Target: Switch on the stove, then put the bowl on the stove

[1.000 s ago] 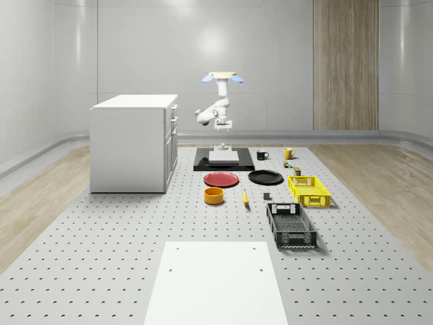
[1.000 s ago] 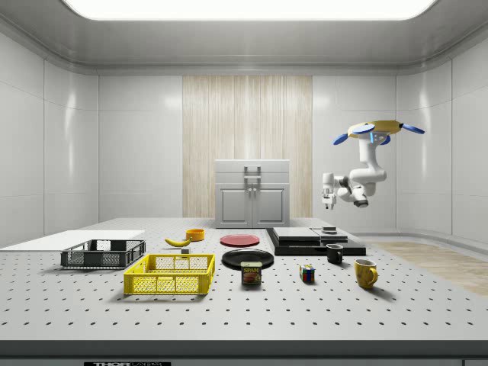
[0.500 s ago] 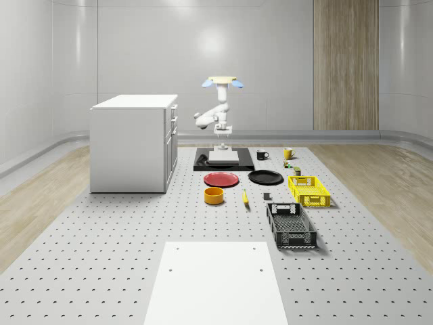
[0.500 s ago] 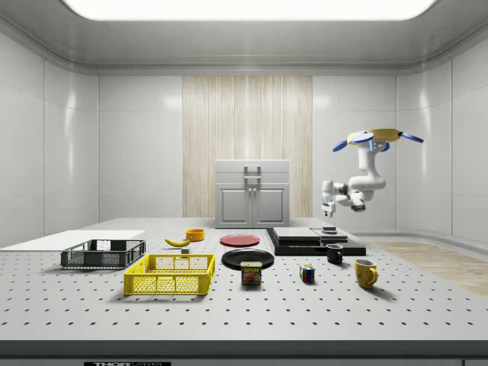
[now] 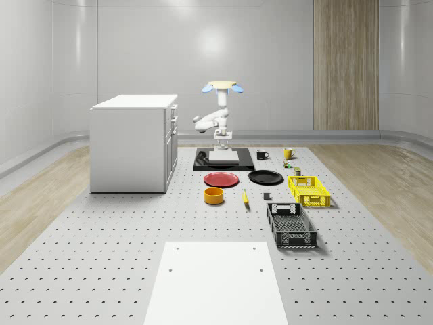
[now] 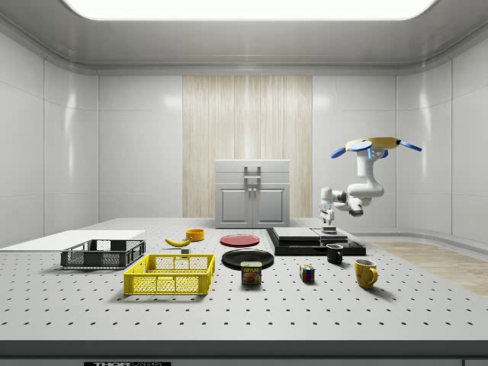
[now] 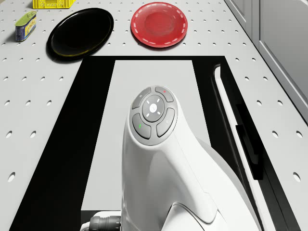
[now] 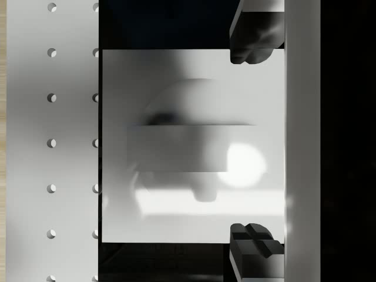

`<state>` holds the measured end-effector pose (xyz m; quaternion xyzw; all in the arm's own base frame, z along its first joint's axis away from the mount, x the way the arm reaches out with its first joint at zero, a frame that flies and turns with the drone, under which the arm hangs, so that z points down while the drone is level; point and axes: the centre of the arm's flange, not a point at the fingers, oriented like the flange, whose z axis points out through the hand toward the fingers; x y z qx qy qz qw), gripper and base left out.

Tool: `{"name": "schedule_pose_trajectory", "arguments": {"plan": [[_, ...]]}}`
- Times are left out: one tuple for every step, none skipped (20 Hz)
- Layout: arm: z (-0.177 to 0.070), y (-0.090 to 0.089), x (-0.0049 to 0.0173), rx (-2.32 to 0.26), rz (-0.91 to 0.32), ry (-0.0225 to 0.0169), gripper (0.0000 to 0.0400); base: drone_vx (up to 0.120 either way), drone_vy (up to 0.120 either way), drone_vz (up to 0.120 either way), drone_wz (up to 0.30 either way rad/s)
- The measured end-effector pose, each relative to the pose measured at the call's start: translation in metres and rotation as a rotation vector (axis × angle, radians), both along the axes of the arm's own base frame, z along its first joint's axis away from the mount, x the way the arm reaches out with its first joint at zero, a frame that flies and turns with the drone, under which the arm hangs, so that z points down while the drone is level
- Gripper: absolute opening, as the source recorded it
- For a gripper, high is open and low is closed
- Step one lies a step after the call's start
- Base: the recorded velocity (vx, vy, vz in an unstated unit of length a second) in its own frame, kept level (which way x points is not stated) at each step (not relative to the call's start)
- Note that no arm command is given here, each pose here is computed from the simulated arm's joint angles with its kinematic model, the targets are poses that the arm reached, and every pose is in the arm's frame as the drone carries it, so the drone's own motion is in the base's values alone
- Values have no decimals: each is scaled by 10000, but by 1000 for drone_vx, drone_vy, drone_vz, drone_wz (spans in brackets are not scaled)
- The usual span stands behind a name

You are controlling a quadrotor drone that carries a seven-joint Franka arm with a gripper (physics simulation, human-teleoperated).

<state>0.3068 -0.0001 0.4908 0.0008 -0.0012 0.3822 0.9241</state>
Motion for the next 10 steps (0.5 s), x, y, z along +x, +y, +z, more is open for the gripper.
{"name": "schedule_pose_trajectory", "arguments": {"plan": [[0, 0, 0, -2, 0, 0, 400, 0, 0, -120, 0], [0, 0, 0, -3, 0, 0, 400, 0, 0, -120, 0], [0, 0, 0, -4, 0, 0, 400, 0, 0, -40, 0], [0, 0, 0, -5, 1, 0, 400, 0, 0, 0, 0], [0, 0, 0, -6, 1, 0, 400, 0, 0, 0, 0], [0, -1, 7, -7, 1, 1, 400, 0, 0, 0, 0], [0, -1, 24, -7, 1, 1, 400, 0, 0, 0, 0], [0, -1, 48, -7, 1, 1, 400, 0, 0, 0, 0], [0, 0, 77, -8, 1, 1, 400, 0, 0, 0, 0], [1, -1, 103, -8, 1, 1, 400, 0, 0, 0, 0]]}}
